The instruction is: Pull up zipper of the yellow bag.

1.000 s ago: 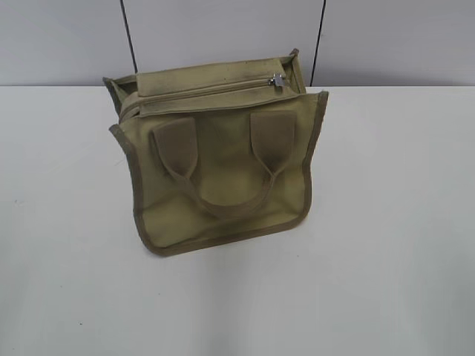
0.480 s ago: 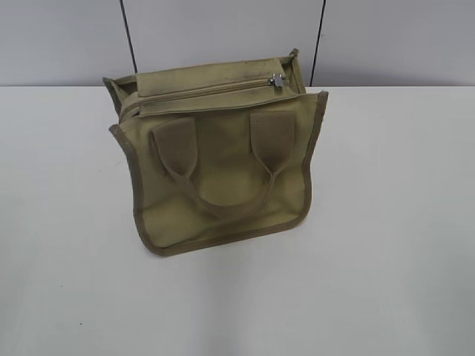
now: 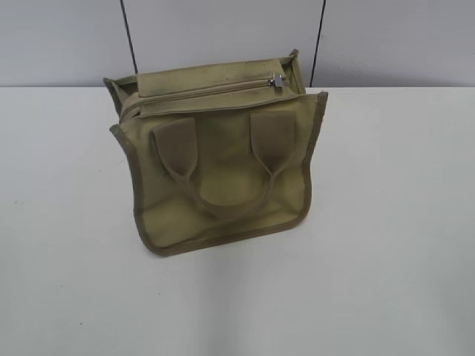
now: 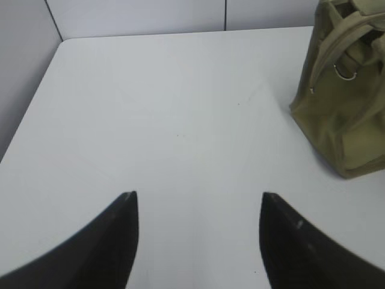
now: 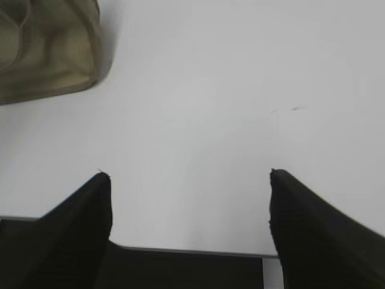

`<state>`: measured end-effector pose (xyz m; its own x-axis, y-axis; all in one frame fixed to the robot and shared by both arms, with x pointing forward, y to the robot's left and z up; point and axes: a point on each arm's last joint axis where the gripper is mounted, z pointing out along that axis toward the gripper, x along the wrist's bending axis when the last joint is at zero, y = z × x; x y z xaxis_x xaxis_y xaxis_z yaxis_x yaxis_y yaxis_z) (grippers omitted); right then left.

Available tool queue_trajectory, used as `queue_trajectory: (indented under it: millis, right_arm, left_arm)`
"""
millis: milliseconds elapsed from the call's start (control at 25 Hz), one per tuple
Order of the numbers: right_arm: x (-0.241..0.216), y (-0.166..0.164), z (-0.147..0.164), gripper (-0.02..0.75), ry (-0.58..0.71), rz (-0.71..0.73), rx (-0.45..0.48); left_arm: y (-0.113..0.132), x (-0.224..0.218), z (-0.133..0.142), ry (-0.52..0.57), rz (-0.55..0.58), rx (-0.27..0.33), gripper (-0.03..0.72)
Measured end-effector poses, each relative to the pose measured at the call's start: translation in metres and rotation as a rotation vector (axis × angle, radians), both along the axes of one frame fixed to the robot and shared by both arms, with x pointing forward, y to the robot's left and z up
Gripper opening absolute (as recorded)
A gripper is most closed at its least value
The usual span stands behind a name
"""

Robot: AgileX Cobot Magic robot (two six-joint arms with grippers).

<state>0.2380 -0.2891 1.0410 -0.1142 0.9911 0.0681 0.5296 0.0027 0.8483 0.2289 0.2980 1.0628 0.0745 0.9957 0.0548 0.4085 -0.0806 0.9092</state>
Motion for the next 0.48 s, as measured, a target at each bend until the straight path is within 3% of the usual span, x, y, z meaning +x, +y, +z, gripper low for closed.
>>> queue_trajectory:
  millis: [480]
  right_arm:
    - [-0.0031, 0.0049, 0.0009, 0.589, -0.026, -0.016, 0.053]
  left_arm:
    - [-0.0002, 0.0000, 0.0000, 0.000, 0.020, 0.000, 0.475]
